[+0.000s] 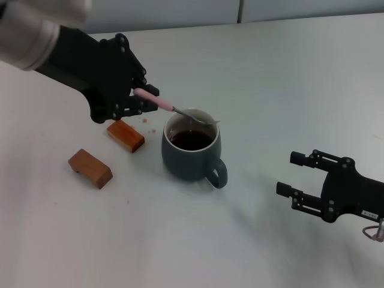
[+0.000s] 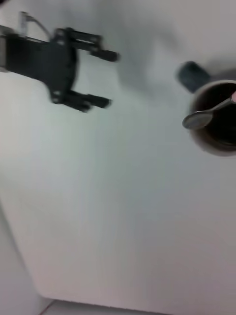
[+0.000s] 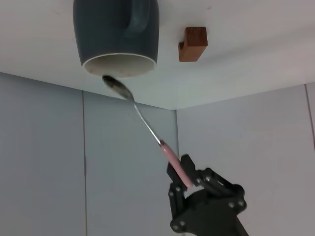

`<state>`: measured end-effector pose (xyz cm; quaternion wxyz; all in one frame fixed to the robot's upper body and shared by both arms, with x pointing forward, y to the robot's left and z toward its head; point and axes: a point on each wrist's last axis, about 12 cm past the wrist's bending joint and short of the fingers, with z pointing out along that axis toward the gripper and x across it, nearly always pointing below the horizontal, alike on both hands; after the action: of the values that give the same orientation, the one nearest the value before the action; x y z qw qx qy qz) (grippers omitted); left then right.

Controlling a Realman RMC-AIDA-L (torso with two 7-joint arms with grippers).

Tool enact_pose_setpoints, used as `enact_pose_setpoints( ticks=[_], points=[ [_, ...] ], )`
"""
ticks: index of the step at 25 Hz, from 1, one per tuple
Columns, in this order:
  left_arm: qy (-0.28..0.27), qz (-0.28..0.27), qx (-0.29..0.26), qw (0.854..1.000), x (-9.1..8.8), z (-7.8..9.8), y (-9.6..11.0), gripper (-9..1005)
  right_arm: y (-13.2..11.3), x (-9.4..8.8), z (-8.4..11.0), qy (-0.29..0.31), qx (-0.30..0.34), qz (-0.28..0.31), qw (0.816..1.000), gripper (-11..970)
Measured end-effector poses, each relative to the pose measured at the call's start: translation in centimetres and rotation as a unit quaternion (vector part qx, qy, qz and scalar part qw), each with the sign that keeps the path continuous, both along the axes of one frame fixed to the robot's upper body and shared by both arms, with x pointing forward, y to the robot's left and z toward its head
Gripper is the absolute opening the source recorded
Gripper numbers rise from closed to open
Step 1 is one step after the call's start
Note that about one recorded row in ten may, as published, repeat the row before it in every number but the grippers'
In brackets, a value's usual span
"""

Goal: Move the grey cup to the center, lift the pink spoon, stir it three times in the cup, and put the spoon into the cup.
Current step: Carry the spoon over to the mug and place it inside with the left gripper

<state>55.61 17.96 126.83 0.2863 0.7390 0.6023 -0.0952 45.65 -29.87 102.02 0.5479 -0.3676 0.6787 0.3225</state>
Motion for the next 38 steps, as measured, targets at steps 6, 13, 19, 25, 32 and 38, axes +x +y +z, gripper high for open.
enact_pose_setpoints(
  ticks=[6, 13, 19, 25, 32, 38],
  points=[
    [-0.029, -0.003, 0.086, 0.996, 0.0, -0.7, -2.3, 137, -0.1, -0.1, 0.0, 0.001, 0.000, -0.001, 1.000, 690],
    [-0.049, -0.040, 0.154, 0.986, -0.7, -1.7, -5.5, 137, -0.1, -0.1, 0.0, 0.001, 0.000, -0.001, 1.000, 689],
    [-0.064, -0.050, 0.166, 0.983, -0.8, -1.8, -6.4, 137, -0.1, -0.1, 0.0, 0.001, 0.001, -0.001, 1.000, 689],
    [-0.066, -0.045, 0.185, 0.979, -0.8, -2.1, -6.7, 137, -0.1, -0.2, -0.1, 0.002, 0.002, -0.001, 1.000, 690],
    [-0.058, -0.052, 0.193, 0.978, -1.4, -2.5, -7.3, 137, -0.1, -0.3, -0.1, 0.003, 0.001, -0.002, 1.000, 690],
    [-0.065, -0.065, 0.166, 0.982, -1.5, -2.2, -8.1, 137, -0.1, -0.3, -0.1, 0.003, 0.001, -0.002, 1.000, 690]
  ],
)
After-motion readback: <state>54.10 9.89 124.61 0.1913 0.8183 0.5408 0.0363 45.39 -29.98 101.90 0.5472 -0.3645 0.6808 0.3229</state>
